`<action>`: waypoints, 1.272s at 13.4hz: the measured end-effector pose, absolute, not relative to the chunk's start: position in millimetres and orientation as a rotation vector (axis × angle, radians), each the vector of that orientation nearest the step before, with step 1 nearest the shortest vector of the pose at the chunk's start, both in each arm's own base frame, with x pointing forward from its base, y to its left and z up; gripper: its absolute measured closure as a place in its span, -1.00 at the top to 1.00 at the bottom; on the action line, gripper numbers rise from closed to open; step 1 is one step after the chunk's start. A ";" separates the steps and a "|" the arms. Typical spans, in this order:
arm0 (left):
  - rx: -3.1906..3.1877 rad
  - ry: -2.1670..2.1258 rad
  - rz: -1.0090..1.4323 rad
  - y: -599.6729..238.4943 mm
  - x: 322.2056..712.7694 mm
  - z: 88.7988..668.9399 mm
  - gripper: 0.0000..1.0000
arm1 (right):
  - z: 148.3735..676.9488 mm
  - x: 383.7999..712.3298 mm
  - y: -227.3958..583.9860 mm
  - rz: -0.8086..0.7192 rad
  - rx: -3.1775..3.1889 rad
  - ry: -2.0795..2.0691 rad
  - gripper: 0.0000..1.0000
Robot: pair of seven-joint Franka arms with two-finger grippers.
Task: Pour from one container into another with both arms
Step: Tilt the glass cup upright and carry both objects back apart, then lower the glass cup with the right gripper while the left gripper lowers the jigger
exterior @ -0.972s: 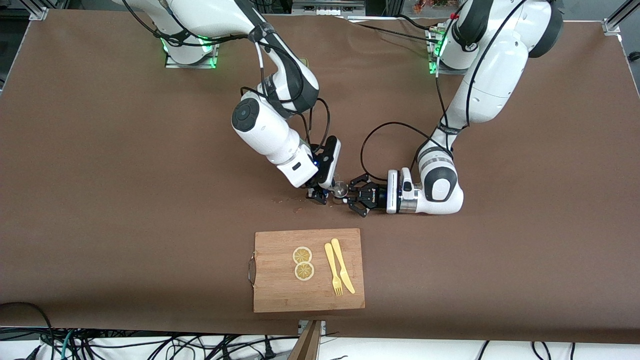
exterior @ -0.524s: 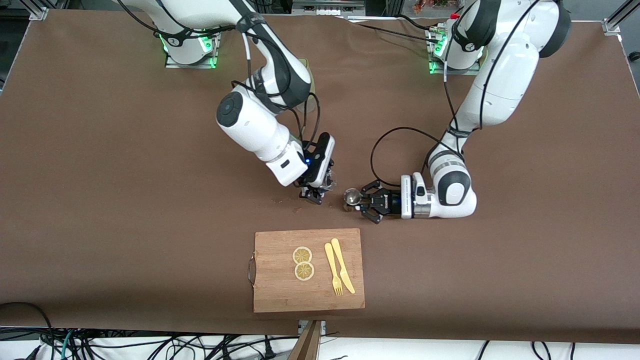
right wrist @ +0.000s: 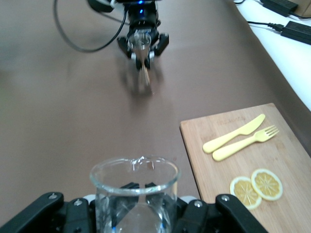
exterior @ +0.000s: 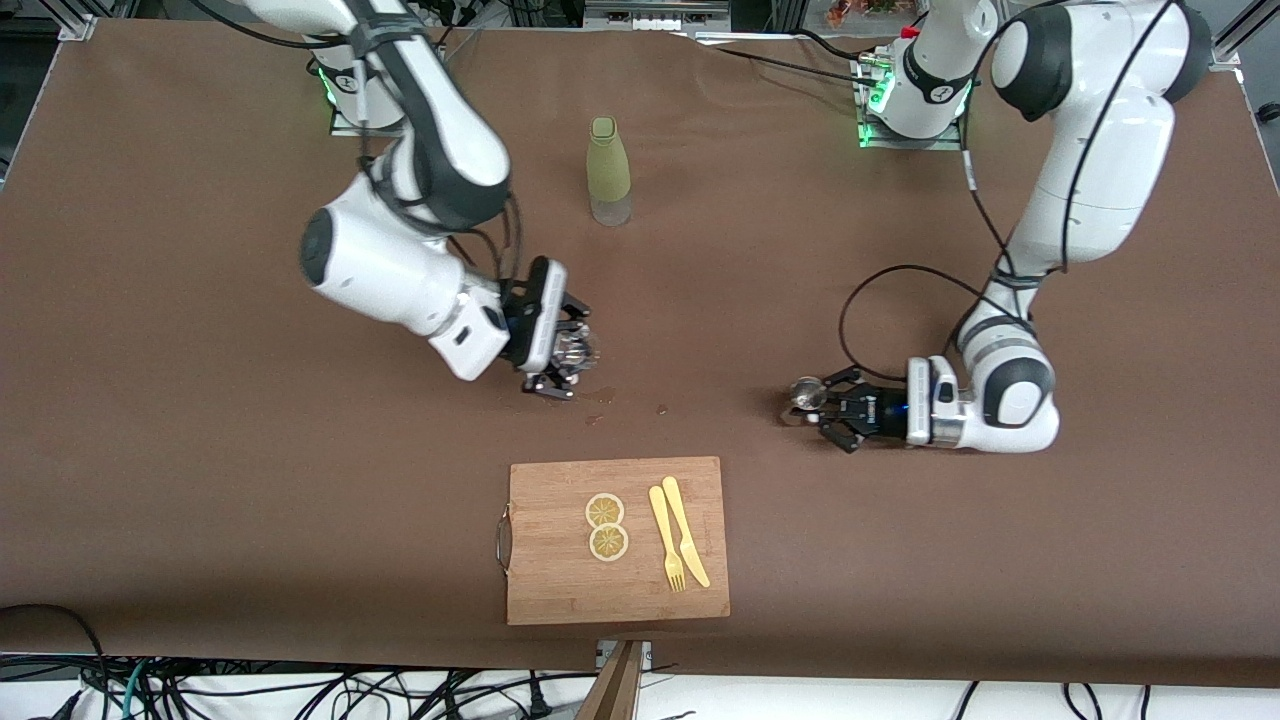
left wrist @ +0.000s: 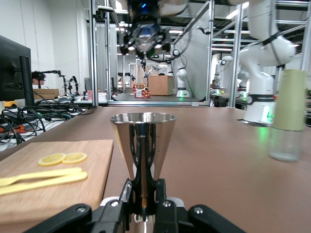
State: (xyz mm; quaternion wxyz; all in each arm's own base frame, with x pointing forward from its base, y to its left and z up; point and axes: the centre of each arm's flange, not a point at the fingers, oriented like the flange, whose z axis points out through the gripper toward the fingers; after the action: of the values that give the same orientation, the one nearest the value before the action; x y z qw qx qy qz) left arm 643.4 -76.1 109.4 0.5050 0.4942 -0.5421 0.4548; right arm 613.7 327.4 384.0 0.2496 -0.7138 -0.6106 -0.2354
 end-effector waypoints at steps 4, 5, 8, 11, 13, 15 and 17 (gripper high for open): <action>1.176 -1.327 1.120 18.8 628.2 108.1 -0.59 | 379.6 637.5 240.9 -0.661 -1.790 -1.625 -0.75; 1.171 -1.338 1.116 41.4 621.3 108.0 -0.59 | 376.5 641.1 220.2 -0.669 -1.761 -1.611 -0.75; 1.155 -1.374 1.121 106.3 597.4 107.5 -0.59 | 363.1 646.6 158.9 -0.690 -1.683 -1.566 -0.75; 1.155 -1.406 1.136 156.2 574.3 104.9 -0.59 | 320.9 649.0 98.3 -0.731 -1.611 -1.530 -0.75; 1.153 -1.402 1.128 173.5 562.8 103.0 -0.59 | 272.3 645.2 57.0 -0.779 -1.535 -1.525 -0.75; 1.148 -1.402 1.124 183.0 554.7 100.0 -0.59 | 222.0 636.3 16.7 -0.815 -1.484 -1.507 -0.75; 1.154 -1.395 1.124 192.0 547.3 94.6 -0.59 | 181.4 625.4 -14.0 -0.855 -1.445 -1.503 -0.75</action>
State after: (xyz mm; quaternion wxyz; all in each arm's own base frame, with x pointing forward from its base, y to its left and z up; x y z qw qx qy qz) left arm 547.3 192.0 94.6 0.4840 0.4738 -0.5729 0.4616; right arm 625.4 -14.0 181.4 0.4297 -0.5791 -0.6022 -0.3427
